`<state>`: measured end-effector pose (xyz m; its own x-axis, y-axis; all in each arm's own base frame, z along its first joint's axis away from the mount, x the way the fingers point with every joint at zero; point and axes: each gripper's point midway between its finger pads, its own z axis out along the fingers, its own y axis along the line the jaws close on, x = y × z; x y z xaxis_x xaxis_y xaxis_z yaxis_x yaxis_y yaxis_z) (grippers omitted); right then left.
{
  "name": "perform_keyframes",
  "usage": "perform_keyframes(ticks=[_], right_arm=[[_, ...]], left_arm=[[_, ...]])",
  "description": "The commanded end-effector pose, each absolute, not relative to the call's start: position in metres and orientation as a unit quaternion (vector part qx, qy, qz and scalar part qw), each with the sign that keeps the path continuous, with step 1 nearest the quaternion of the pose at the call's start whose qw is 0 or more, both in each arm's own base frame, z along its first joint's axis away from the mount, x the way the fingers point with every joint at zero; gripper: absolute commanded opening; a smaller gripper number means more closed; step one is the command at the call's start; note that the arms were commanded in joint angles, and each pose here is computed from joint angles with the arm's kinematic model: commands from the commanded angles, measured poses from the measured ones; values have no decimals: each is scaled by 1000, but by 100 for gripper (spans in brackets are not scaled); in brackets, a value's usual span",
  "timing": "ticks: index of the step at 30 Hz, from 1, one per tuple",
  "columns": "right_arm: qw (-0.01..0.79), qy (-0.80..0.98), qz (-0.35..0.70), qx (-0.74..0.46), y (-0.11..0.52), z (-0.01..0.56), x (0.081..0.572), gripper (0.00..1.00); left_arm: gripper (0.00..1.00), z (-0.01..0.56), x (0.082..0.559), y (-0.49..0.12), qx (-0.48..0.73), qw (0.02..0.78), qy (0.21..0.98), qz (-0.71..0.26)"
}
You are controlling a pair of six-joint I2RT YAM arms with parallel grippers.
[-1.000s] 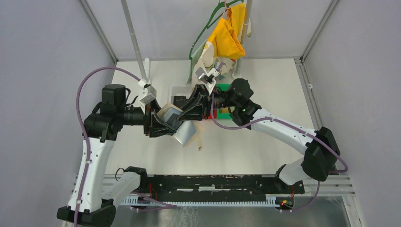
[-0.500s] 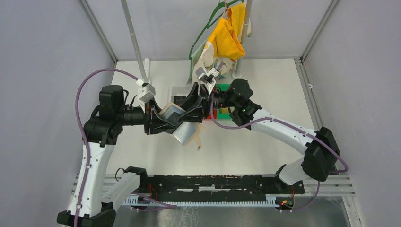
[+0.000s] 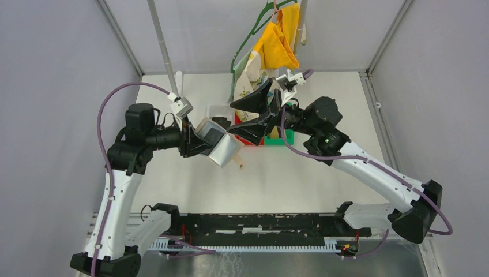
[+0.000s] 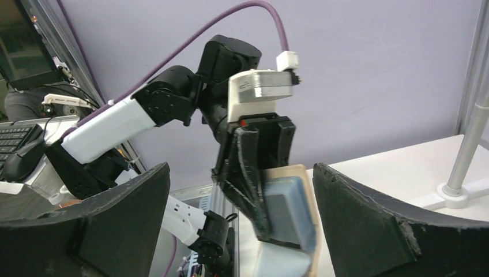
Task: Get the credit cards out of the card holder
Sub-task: Remove the credit card from the card holder.
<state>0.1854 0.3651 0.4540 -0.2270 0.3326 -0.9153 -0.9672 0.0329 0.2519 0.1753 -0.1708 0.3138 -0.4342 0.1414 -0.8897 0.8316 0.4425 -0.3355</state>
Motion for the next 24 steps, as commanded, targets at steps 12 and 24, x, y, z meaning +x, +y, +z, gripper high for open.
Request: perform_keyframes(ticks=[12, 24], right_arm=[[447, 524, 671, -274, 414, 405, 161, 92], [400, 591, 673, -194, 406, 326, 171, 76]], left_arm=[[2, 316, 208, -167, 264, 462, 753, -388], [2, 320, 192, -176, 267, 396, 761, -439]])
